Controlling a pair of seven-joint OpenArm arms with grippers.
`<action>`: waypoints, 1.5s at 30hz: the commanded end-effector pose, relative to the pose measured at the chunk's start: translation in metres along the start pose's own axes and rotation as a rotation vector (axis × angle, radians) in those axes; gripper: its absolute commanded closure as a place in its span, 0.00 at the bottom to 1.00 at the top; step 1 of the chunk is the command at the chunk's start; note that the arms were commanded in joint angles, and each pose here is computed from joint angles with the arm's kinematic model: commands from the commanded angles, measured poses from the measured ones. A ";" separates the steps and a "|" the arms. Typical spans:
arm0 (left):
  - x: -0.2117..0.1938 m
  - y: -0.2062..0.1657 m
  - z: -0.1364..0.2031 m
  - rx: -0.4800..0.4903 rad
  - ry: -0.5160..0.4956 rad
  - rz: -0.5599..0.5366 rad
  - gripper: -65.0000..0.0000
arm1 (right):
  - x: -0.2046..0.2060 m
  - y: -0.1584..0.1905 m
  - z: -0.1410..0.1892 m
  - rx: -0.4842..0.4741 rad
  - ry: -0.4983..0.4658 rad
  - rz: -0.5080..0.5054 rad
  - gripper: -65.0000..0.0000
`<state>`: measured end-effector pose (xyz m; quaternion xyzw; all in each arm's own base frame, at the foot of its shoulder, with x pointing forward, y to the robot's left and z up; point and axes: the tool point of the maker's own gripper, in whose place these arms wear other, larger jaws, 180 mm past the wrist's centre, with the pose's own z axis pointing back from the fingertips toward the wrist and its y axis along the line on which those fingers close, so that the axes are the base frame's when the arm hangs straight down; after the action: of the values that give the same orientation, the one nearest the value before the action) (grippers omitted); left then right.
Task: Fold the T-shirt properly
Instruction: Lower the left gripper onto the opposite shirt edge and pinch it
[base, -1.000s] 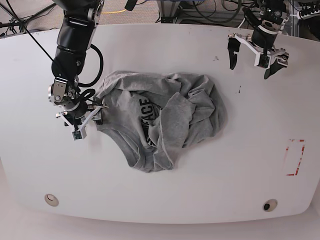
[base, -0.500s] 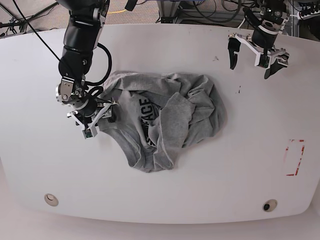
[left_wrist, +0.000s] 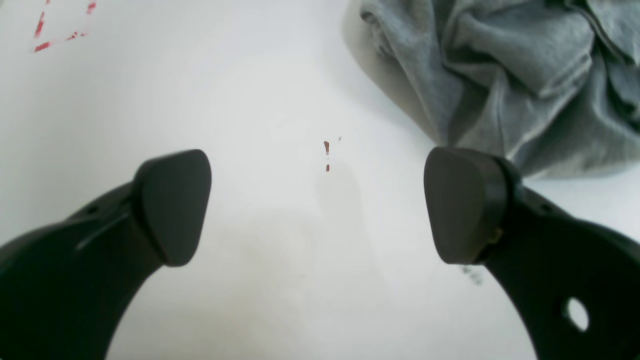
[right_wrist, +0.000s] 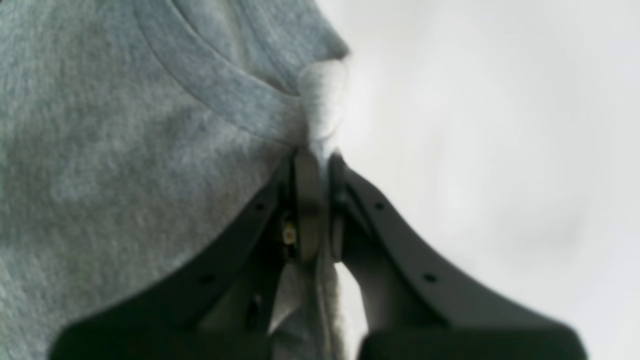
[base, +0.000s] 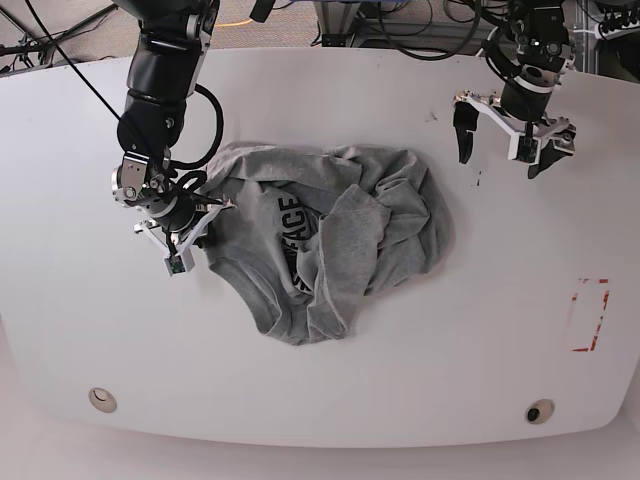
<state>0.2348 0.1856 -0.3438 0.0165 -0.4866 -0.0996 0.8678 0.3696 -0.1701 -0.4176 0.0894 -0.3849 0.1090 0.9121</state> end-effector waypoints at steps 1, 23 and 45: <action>0.018 0.000 -0.007 0.008 -0.029 0.026 0.00 | 0.014 -0.004 0.003 -0.004 -0.029 0.020 1.00; 0.031 -0.037 -0.104 -0.118 0.109 0.114 0.00 | 0.018 -0.004 0.009 -0.016 -0.048 0.035 1.00; 0.004 -0.062 -0.143 -0.192 0.230 0.176 0.47 | 0.013 -0.007 0.014 -0.028 -0.043 0.039 1.00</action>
<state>0.3551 0.1167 -0.4158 -0.0976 -0.3964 -0.0627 0.9107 0.3579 -0.1751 -0.4165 0.0765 -0.3811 0.1156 0.9141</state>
